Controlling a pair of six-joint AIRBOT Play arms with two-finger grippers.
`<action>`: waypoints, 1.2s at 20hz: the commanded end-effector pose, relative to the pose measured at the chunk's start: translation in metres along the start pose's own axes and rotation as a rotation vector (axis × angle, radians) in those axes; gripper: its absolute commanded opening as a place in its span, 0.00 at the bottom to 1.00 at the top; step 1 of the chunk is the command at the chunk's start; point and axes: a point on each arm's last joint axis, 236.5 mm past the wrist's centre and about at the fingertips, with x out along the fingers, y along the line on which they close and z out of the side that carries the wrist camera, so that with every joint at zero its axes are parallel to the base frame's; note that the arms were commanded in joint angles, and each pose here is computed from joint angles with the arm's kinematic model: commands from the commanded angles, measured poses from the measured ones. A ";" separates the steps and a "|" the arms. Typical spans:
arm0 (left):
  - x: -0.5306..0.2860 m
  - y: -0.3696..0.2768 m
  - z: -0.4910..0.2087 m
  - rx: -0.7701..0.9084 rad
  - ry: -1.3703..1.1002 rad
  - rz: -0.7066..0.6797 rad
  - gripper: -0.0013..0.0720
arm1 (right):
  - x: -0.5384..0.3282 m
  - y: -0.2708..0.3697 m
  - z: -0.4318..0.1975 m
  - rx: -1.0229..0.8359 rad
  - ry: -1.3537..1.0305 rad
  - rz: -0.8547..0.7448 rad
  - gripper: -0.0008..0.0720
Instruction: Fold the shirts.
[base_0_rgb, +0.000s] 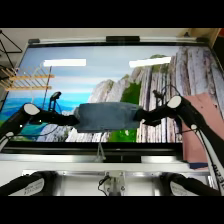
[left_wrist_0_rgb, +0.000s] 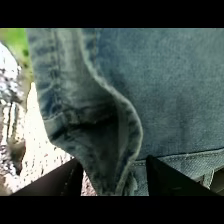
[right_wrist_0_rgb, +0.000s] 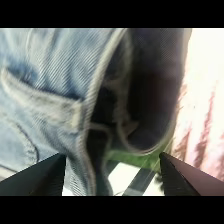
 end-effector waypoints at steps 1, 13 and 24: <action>-0.011 -0.008 0.011 0.020 -0.007 -0.015 0.67 | -0.008 -0.008 0.019 -0.006 -0.063 -0.020 0.97; -0.024 -0.021 0.030 -0.010 -0.034 -0.035 0.64 | 0.057 -0.017 0.030 0.119 0.010 0.079 0.95; -0.073 -0.016 0.091 0.012 -0.201 -0.004 0.99 | 0.022 0.054 0.060 -0.103 -0.048 0.328 0.15</action>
